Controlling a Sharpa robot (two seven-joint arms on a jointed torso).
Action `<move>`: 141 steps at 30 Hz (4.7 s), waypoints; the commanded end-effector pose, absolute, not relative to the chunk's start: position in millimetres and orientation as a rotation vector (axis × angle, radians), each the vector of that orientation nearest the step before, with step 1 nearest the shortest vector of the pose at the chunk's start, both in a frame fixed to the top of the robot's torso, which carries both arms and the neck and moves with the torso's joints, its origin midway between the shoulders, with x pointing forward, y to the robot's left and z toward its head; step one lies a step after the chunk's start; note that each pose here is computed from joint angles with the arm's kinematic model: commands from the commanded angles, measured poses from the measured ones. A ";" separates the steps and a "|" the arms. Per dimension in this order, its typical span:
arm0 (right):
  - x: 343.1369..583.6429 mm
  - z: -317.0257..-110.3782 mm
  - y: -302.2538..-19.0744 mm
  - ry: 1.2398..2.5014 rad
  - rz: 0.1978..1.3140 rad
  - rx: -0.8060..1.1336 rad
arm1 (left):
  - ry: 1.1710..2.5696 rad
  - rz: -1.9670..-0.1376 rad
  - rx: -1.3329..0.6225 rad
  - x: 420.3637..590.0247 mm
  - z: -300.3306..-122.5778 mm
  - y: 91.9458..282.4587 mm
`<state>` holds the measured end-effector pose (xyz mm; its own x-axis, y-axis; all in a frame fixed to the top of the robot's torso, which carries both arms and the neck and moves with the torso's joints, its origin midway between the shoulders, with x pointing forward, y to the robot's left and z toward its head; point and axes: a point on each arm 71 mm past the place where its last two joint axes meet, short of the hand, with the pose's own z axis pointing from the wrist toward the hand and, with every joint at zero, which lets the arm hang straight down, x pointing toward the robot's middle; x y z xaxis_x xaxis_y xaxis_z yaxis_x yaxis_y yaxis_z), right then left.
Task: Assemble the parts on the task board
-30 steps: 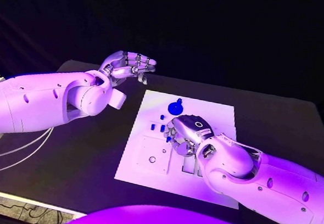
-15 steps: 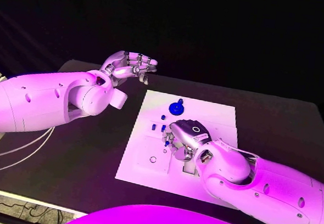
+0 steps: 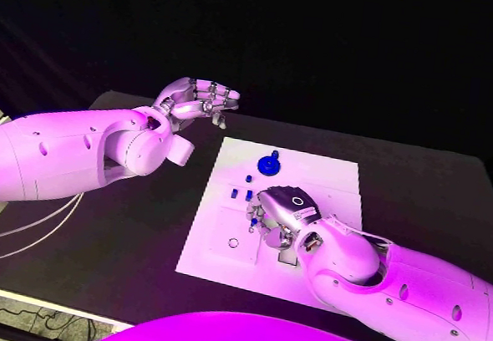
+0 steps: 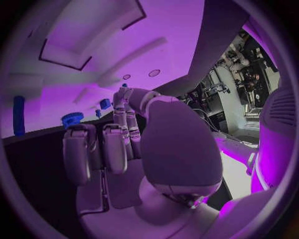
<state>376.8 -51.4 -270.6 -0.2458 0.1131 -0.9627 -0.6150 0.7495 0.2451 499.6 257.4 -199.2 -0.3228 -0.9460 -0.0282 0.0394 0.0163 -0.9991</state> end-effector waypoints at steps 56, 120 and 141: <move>372.2 -277.2 -51.6 1.716 0.703 -0.432 | 1.432 -1.449 -0.985 500.1 -198.5 257.6; 371.2 -286.8 -53.5 1.740 0.684 -0.420 | 1.441 -1.443 -0.986 499.5 -198.8 259.3; 371.9 -257.8 -92.3 1.700 0.699 -0.311 | 1.442 -1.446 -0.985 499.1 -198.6 260.6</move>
